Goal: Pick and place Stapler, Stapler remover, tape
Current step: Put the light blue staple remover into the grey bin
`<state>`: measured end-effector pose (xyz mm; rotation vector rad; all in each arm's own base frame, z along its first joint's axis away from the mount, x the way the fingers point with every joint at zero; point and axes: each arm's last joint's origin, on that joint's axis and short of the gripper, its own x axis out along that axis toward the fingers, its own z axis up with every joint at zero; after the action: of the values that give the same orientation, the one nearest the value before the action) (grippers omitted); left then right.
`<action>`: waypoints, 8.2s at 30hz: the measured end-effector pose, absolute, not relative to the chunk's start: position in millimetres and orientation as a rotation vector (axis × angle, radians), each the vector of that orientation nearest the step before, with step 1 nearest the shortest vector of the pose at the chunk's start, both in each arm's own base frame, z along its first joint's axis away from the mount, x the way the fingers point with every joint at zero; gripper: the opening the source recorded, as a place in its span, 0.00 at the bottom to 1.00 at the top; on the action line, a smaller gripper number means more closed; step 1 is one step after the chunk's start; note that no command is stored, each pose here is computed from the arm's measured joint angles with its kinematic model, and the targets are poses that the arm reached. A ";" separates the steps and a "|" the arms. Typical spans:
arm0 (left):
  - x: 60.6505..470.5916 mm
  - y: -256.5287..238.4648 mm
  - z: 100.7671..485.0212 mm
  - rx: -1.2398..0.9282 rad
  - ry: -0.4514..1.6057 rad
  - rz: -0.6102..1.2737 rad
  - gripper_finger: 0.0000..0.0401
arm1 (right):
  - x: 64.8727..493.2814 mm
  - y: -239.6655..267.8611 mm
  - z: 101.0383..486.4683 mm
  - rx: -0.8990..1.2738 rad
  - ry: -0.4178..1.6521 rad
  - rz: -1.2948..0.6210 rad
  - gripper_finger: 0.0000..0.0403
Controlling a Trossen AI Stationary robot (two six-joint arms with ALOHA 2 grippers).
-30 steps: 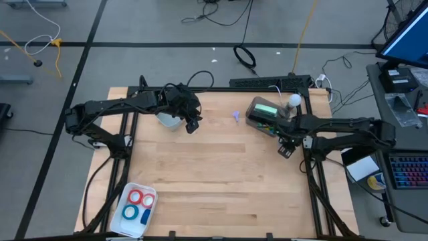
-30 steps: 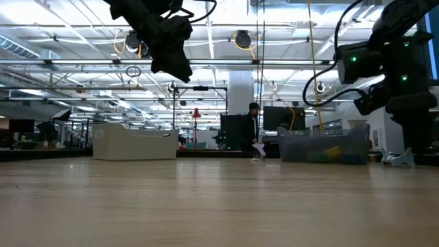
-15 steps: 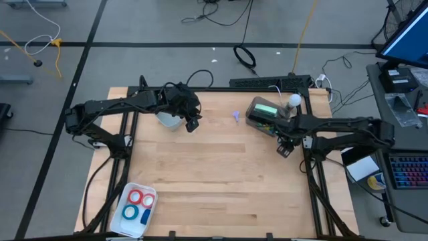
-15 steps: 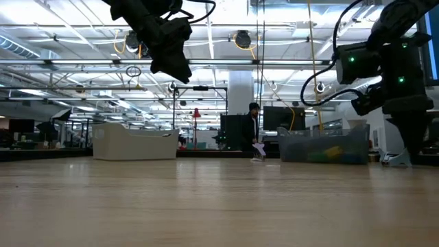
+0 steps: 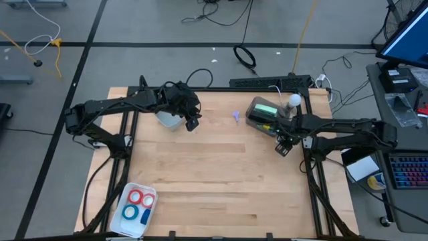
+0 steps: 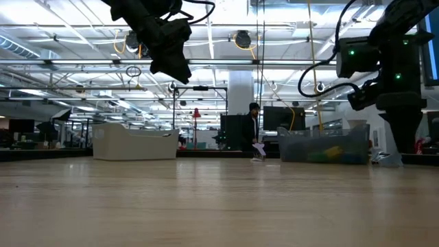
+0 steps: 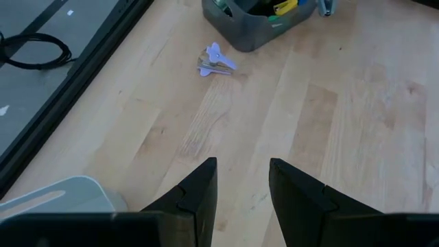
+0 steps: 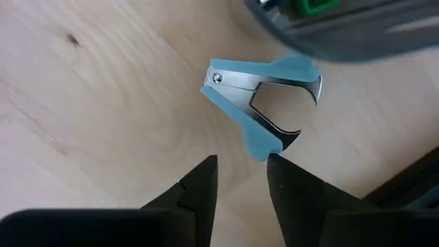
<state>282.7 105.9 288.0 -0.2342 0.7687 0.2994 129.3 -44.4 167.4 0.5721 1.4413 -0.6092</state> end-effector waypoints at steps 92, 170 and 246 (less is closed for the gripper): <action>282.7 106.0 287.9 -0.232 0.771 0.298 0.33 | 156.0 -49.2 144.6 0.468 1.666 -0.529 0.03; 347.6 57.9 285.4 0.041 0.454 0.168 0.33 | 308.0 -78.5 247.1 0.390 0.333 -0.136 0.00; 261.4 202.6 168.3 -0.426 1.321 0.788 0.20 | 291.0 -77.9 223.9 0.500 0.675 -0.081 0.38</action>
<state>261.4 202.6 168.3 -0.4260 1.3211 0.7878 291.0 -77.9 223.9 0.5000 0.6754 -0.0814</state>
